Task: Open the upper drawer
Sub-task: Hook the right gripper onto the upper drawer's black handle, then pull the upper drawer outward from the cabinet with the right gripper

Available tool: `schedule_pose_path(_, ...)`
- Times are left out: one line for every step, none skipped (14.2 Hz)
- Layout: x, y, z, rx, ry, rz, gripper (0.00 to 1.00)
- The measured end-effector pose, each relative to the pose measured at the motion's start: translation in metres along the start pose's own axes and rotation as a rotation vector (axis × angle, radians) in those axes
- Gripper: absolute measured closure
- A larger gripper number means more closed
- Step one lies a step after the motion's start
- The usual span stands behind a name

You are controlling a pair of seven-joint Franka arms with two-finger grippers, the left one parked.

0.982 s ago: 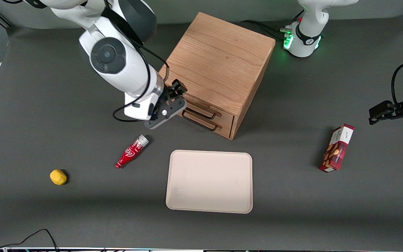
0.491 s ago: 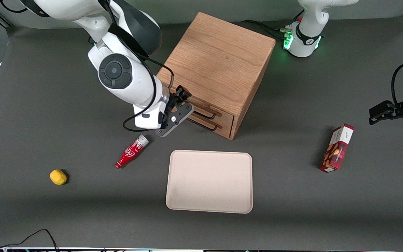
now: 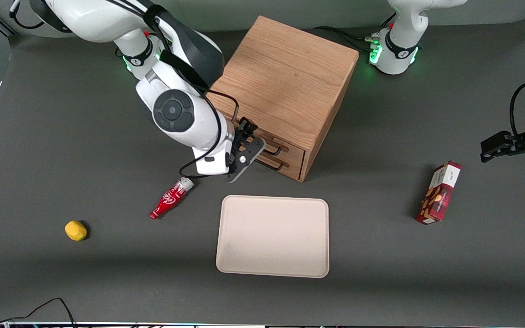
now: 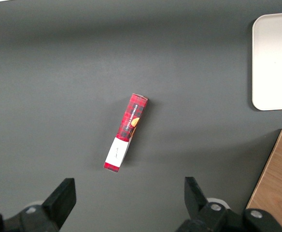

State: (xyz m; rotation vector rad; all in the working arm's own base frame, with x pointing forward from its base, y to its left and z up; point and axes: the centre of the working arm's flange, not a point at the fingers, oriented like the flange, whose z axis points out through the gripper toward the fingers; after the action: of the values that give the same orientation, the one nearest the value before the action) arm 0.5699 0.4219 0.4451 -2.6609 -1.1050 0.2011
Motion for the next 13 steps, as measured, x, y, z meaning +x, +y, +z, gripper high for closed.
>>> schedule_pose_path(0.001, 0.002, 0.005, 0.004, -0.007, -0.029, 0.0)
schedule_pose_path(0.001, 0.003, 0.009, 0.006, -0.013, -0.061, 0.0)
schedule_pose_path(0.001, 0.005, 0.012, 0.008, -0.017, -0.086, 0.0)
schedule_pose_path(0.001, 0.005, 0.014, 0.01, -0.02, -0.101, 0.0)
schedule_pose_path(0.002, 0.006, 0.016, 0.011, -0.024, -0.109, 0.0)
schedule_pose_path(0.002, 0.007, 0.019, 0.013, -0.028, -0.112, 0.0)
schedule_pose_path(0.003, 0.008, 0.022, 0.015, -0.028, -0.113, 0.0)
schedule_pose_path(0.004, 0.01, 0.025, 0.017, -0.027, -0.114, 0.0)
schedule_pose_path(0.005, 0.011, 0.029, 0.016, -0.029, -0.115, 0.0)
schedule_pose_path(0.007, 0.013, 0.033, 0.009, -0.026, -0.118, 0.0)
schedule_pose_path(0.008, 0.013, 0.037, 0.008, -0.027, -0.121, 0.0)
schedule_pose_path(0.009, 0.013, 0.04, 0.007, -0.027, -0.125, 0.0)
schedule_pose_path(0.01, 0.013, 0.041, 0.005, -0.024, -0.133, 0.0)
